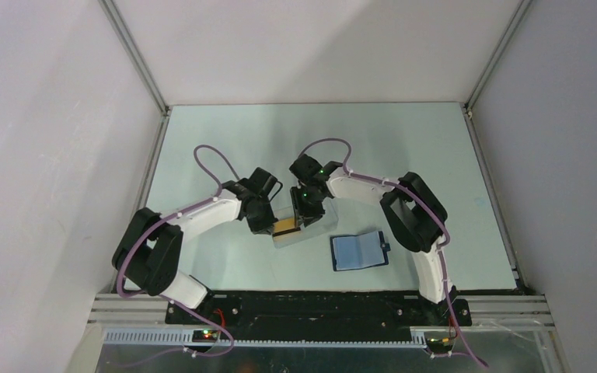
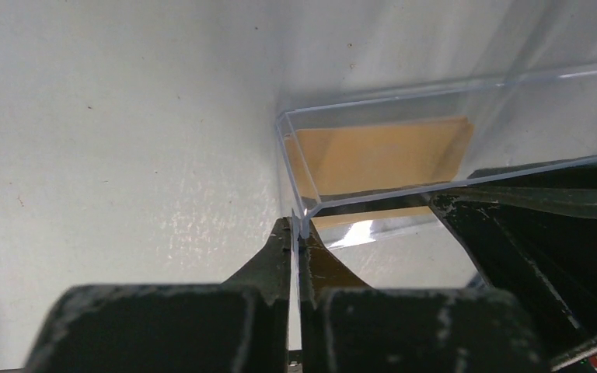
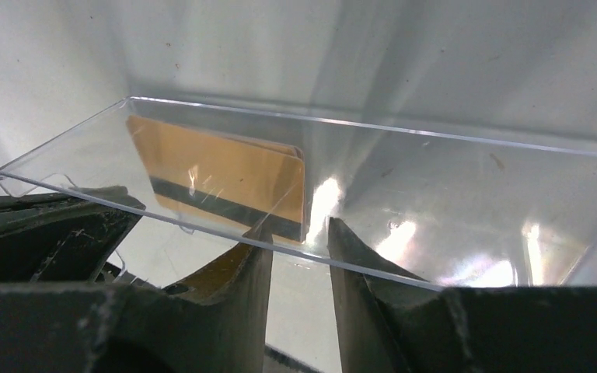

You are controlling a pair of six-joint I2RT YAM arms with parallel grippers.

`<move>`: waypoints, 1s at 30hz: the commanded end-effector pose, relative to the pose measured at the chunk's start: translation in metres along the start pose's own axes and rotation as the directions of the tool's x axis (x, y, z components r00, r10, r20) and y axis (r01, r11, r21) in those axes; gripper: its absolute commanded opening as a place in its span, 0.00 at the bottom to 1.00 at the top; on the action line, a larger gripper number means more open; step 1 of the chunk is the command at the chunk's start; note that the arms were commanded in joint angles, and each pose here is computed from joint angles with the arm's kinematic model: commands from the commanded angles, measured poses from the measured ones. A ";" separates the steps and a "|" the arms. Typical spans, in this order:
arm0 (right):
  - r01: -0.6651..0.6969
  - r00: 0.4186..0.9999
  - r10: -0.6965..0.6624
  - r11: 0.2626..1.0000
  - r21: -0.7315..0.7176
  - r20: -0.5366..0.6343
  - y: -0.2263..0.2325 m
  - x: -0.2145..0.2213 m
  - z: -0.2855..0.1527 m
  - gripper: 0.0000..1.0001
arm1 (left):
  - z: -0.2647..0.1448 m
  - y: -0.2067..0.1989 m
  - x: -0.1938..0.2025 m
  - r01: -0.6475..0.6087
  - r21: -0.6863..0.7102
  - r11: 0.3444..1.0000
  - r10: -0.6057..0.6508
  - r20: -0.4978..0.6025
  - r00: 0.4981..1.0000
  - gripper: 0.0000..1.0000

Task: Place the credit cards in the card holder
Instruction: Pick up the credit card from the storage box.

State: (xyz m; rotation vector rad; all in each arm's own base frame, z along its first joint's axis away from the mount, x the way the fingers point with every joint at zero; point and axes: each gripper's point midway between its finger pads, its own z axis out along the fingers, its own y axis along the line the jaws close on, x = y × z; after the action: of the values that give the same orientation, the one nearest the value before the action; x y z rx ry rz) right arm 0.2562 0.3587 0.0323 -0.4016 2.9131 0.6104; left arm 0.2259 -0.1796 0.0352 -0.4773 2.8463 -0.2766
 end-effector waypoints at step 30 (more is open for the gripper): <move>0.032 0.987 -0.007 0.988 -0.150 0.160 0.058 -0.020 -0.041 0.00 | -0.002 -0.009 0.000 0.004 0.029 1.000 -0.004 0.020 1.000 0.00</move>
State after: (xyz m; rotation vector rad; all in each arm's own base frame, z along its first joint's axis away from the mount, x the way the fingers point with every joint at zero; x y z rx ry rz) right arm 0.2564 0.3713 0.0487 -0.3411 2.8453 0.6808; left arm 0.2234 -0.1759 0.0344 -0.4751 2.8507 -0.2449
